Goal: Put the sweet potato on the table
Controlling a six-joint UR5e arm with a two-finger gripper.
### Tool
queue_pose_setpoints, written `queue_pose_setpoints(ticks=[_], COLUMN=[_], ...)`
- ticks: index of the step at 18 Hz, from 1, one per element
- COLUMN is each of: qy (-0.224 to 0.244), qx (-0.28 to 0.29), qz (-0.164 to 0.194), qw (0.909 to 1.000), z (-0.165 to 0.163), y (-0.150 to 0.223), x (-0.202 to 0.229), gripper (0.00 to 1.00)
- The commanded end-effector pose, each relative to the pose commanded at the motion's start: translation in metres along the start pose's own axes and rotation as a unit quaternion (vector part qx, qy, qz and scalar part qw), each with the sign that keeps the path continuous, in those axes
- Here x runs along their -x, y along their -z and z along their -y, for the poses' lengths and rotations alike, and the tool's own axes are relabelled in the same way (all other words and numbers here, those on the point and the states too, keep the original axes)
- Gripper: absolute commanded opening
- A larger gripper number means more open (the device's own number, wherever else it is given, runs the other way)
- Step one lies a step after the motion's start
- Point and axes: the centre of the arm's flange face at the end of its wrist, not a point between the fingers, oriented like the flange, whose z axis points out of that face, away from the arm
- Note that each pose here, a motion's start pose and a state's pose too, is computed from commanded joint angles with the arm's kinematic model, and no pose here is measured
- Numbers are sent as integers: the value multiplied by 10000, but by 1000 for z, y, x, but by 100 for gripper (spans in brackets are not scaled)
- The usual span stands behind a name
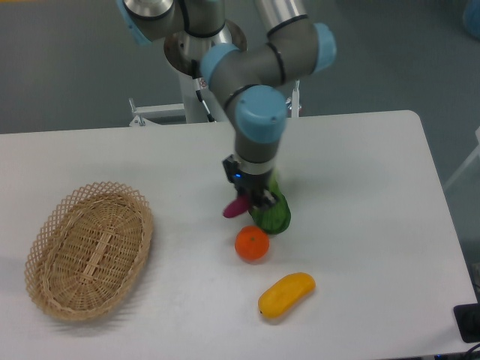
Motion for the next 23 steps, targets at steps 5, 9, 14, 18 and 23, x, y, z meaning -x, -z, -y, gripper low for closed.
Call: queue_pose_setpoints(ticks=[5,9,14,18,23], qy=[-166,-234,-205,-221,92], qx=[68,79,31,-36,-187], qz=[-174,-197,-44,242,649], qw=[9997,9995,9998,9995,9977], z=[9,13,13,15,-11], y=[-31,-45,-32,-4,43], x=[-22,-22,-20,-10,35], gripper=[27,48,100,100,100])
